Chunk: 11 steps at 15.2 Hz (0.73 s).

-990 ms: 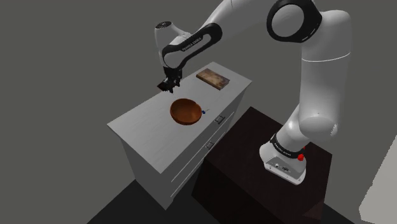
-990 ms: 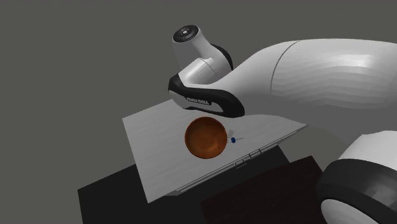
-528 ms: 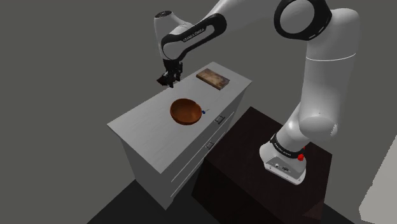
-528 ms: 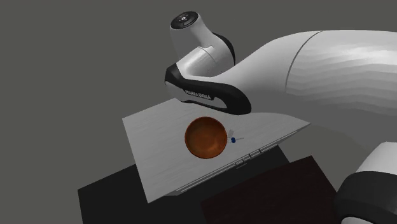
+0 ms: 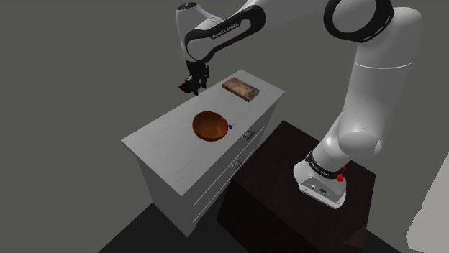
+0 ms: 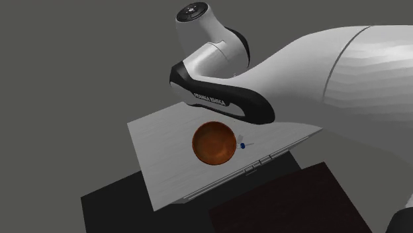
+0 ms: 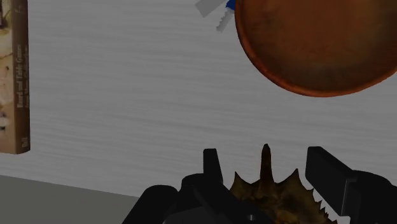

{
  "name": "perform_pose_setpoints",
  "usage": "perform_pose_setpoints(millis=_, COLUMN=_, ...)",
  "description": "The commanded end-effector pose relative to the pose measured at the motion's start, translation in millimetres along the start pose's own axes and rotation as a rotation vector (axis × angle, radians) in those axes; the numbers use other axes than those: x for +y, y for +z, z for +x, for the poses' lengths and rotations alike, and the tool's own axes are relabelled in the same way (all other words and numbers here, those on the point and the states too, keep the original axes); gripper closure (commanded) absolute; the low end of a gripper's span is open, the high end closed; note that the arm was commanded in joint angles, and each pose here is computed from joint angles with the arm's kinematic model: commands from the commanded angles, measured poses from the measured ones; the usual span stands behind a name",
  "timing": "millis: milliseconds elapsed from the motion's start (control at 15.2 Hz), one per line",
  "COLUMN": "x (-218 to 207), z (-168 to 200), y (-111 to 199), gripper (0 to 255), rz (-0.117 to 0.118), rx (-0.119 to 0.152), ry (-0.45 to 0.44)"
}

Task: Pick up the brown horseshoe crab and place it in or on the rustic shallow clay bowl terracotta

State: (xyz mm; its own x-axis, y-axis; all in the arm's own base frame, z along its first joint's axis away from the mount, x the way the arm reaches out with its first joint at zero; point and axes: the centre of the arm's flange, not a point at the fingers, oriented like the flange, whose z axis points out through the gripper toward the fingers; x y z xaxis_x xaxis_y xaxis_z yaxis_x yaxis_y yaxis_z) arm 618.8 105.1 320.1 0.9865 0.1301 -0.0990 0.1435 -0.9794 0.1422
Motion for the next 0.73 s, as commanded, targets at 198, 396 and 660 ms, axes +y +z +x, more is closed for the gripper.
perform_pose_setpoints(millis=198, x=-24, z=-58, y=1, gripper=255, rz=0.0, rx=0.0, ry=0.0)
perform_pose_setpoints(millis=396, x=-39, z=-94, y=2, gripper=255, rz=0.0, rx=0.0, ry=0.0)
perform_pose_setpoints(millis=660, x=-58, z=-143, y=4, gripper=255, rz=0.0, rx=0.0, ry=0.0)
